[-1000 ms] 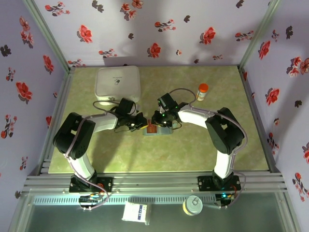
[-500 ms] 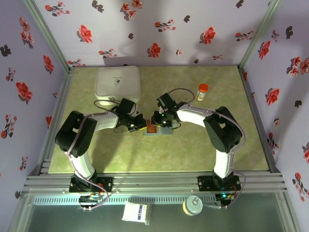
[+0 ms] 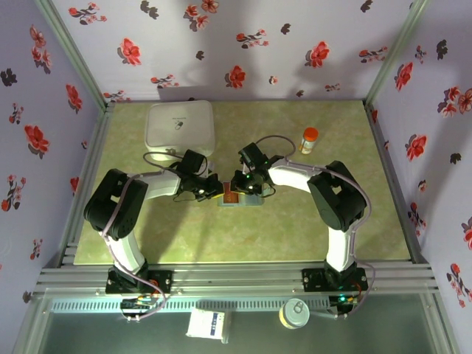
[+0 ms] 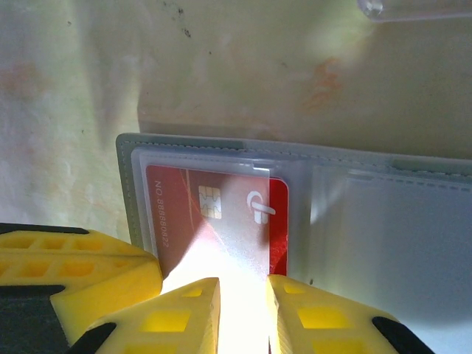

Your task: Take the credit cards out of the card holder

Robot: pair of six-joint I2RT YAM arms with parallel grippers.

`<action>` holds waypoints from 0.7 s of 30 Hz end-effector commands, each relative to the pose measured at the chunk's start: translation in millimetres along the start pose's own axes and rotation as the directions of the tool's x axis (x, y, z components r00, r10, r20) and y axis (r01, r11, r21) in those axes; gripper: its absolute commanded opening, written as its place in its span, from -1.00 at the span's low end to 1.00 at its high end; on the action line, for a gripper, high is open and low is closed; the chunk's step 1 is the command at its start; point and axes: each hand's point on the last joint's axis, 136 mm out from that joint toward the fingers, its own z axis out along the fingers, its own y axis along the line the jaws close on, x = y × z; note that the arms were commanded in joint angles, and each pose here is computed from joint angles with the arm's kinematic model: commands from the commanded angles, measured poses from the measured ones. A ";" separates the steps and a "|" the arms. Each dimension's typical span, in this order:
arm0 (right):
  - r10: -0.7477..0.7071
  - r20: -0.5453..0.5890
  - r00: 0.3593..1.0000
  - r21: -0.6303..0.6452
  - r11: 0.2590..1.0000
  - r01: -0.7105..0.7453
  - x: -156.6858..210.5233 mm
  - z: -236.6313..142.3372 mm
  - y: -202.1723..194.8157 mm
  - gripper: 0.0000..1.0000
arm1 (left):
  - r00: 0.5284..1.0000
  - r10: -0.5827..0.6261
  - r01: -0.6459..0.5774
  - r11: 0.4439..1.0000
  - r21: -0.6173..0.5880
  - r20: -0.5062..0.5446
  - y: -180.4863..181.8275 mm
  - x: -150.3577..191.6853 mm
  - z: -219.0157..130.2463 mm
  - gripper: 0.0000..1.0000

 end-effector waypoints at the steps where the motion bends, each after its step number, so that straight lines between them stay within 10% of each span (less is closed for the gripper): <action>1: -0.022 -0.007 1.000 0.055 0.998 0.022 3.7 2.0 -9.9 -0.50 | 1.000 -0.003 0.002 0.999 -0.054 -0.007 12.9 1.8 -3.2 -1.00; 21: -0.053 0.034 0.998 0.076 0.996 0.051 0.0 -17.4 -7.5 -0.50 | 1.000 0.006 -0.006 1.000 -0.025 0.026 -2.2 -5.0 -15.0 -1.00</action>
